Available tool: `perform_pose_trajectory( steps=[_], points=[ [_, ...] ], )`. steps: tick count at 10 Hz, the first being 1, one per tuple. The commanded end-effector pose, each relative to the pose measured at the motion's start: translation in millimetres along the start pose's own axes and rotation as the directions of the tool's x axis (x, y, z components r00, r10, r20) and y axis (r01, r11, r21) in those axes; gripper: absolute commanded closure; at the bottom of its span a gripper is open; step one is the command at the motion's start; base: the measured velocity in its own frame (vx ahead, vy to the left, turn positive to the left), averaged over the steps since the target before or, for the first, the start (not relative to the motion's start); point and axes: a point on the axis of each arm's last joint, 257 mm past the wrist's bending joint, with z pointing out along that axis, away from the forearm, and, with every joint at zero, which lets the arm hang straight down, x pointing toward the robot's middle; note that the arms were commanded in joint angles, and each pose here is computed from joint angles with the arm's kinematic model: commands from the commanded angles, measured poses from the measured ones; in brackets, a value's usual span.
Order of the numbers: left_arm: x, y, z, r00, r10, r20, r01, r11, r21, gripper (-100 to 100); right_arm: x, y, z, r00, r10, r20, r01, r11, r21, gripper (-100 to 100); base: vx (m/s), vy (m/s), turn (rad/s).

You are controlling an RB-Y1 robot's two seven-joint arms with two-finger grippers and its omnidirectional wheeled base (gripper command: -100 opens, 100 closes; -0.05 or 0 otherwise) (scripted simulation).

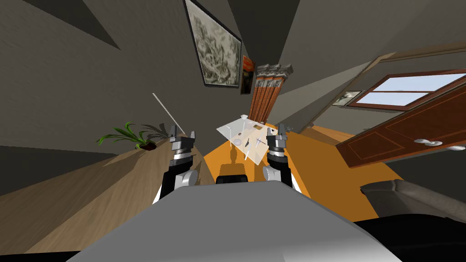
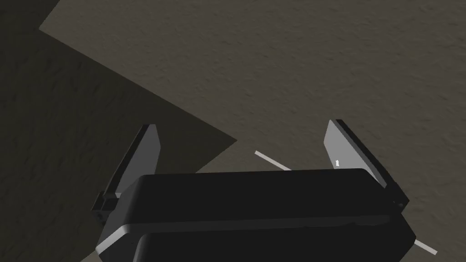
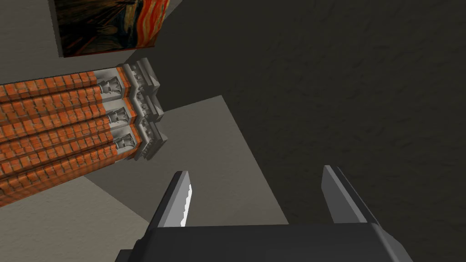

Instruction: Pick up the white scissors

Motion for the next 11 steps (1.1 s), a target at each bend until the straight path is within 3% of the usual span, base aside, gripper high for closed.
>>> perform_pose_trajectory(
  steps=[1,4,7,11],
  points=[
    [0.0,0.0,0.0,1.0,0.0,0.0,0.0,1.0,0.0,0,4.6,-3.8,0.0,0.999,-0.022,-0.03,0.022,1.0,0.013,-100,-0.007,-0.004,0.055],
    [0.0,0.0,0.0,1.0,0.0,0.0,0.0,1.0,0.0,0,17.6,-20.4,-1.3,0.991,-0.083,-0.104,0.09,0.994,0.063,-100,-0.02,-0.015,0.102],
    [0.0,0.0,0.0,1.0,0.0,0.0,0.0,1.0,0.0,0,22.7,-28.4,-2.5,0.983,-0.123,-0.134,0.135,0.987,0.084,-100,-0.015,-0.013,0.073],
    [0.0,0.0,0.0,1.0,0.0,0.0,0.0,1.0,0.0,0,34.4,-47.7,-6.6,0.961,-0.192,-0.201,0.22,0.967,0.131,-100,-0.015,-0.012,0.089]
  ],
)
